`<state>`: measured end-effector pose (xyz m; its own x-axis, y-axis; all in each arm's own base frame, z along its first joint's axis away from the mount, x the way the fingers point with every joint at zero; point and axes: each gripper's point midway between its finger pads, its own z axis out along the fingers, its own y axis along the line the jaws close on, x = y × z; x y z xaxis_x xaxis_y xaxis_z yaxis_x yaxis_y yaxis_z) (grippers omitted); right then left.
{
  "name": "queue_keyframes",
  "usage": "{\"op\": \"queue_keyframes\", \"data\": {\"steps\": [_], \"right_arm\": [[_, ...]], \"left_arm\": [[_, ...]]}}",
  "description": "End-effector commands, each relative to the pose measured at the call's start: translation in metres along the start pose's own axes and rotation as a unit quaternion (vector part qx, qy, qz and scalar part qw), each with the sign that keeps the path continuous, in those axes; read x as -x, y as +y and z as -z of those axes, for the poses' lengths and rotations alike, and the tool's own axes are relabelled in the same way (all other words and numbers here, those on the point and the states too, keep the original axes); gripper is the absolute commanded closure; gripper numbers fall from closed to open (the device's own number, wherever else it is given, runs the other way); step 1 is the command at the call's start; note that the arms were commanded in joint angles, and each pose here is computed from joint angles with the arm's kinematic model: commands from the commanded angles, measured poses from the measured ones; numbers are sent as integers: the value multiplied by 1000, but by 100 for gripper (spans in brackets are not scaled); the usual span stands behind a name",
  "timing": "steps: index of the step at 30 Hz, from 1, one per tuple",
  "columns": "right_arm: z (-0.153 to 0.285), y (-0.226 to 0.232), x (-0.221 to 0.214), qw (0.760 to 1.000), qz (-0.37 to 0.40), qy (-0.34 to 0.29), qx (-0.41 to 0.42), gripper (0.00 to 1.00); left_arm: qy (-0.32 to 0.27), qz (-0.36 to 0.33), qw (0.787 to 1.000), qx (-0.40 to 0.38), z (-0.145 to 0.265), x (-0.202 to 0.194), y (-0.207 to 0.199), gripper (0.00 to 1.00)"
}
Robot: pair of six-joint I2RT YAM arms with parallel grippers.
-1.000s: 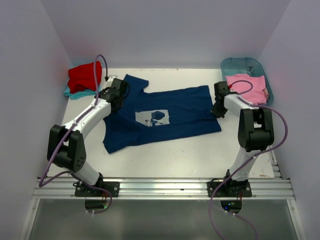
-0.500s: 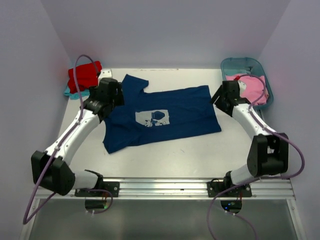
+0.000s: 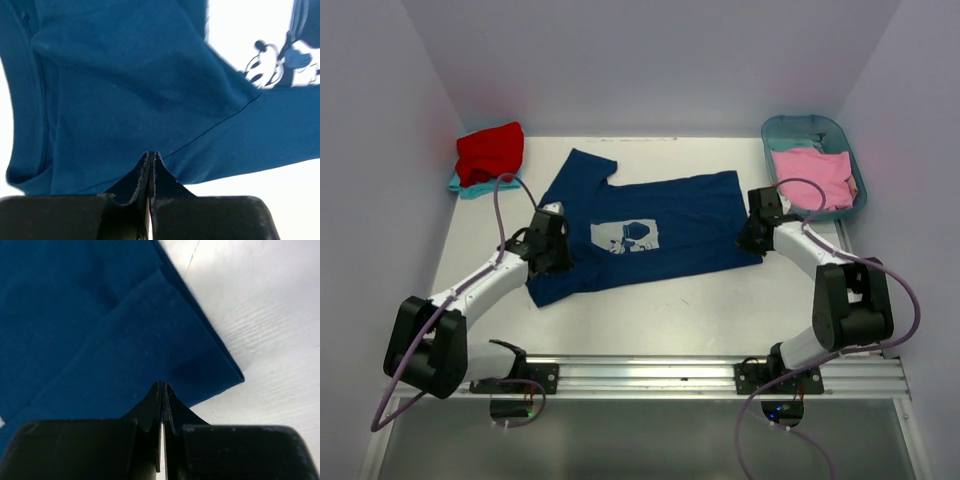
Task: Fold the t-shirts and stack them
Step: Fold the flattened tshirt in 1/3 of the way
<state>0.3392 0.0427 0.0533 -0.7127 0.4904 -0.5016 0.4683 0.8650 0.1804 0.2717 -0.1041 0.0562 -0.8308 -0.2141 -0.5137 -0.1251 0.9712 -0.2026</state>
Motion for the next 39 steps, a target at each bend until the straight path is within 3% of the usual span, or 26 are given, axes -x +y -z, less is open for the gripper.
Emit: {"op": "queue_keyframes", "data": {"steps": [1,7,17,22,29,39], "right_arm": [[-4,3,-26,999,3,36,5,100],[-16,-5,-49,998,21,51,-16,100],[-27,-27,-66,993,59,73,-74,100],[-15,-47,-77,981,93,117,-124,100],[-10,-65,-107,964,114,186,-154,100],[1,-66,-126,946,143,238,-167,100]], "left_arm": [[-57,25,997,-45,-3,30,-23,100],[-42,15,999,4,-24,17,-4,100],[60,2,994,91,-56,-36,32,100],[114,-4,982,149,-39,-55,53,100],[122,15,978,170,0,-51,57,75],[150,-16,973,175,20,-39,54,73]]}}
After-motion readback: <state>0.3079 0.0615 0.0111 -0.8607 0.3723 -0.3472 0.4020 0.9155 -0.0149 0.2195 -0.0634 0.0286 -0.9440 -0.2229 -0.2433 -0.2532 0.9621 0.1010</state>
